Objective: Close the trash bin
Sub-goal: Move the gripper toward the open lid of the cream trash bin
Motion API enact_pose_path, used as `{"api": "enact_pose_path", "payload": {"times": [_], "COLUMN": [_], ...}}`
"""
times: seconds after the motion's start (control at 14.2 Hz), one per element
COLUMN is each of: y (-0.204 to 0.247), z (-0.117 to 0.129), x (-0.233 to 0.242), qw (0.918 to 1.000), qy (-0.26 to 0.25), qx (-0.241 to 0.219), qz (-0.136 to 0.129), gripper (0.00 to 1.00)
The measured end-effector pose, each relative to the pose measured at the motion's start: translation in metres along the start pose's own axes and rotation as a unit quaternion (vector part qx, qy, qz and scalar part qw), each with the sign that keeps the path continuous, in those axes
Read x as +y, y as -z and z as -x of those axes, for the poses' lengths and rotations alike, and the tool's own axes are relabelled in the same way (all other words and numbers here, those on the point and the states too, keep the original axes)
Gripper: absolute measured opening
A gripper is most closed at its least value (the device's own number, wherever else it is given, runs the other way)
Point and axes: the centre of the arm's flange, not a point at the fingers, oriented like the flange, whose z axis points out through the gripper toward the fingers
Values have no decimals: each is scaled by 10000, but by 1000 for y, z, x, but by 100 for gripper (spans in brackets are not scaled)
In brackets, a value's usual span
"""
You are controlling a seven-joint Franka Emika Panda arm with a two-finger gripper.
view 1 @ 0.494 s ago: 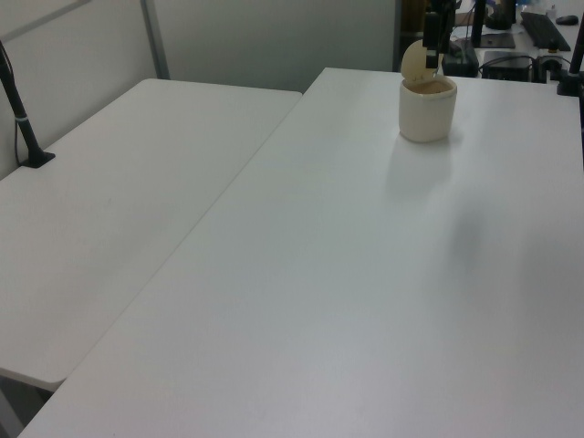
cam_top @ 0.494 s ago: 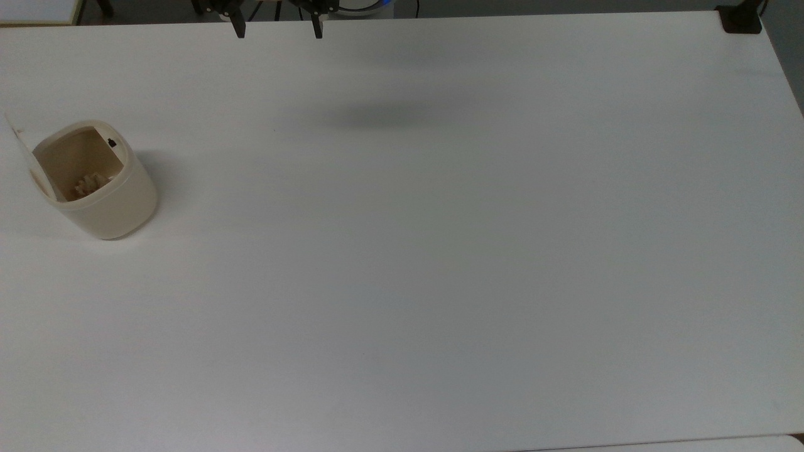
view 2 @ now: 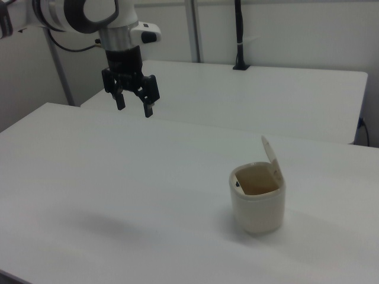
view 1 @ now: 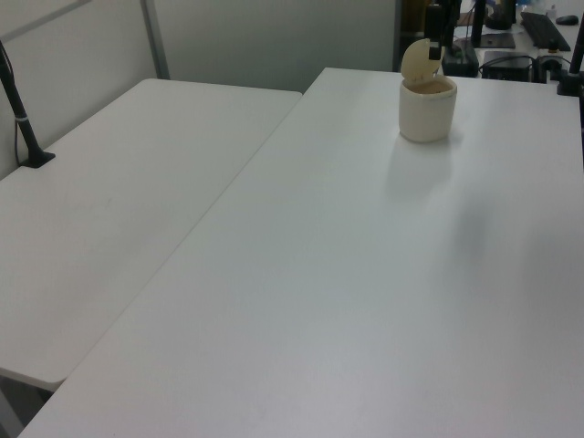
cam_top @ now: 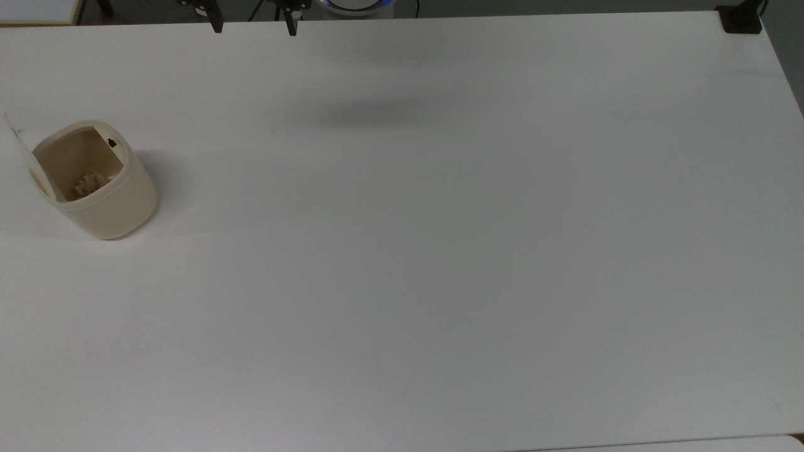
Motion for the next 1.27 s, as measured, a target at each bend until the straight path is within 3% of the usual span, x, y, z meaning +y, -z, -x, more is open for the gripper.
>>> {"api": "enact_pose_path", "payload": {"times": [0.28, 0.71, 0.92, 1.06, 1.27], "y": [1, 3, 11, 21, 20], "z": [0, 0, 3, -1, -17], "x": [-1, 2, 39, 69, 111], "qw": [10000, 10000, 9991, 9942, 9781], "qy": [5, -22, -391, -889, -1632], "qx": [7, 29, 157, 601, 1284], "qz": [1, 3, 13, 53, 139], "gripper": [95, 22, 16, 11, 11]}}
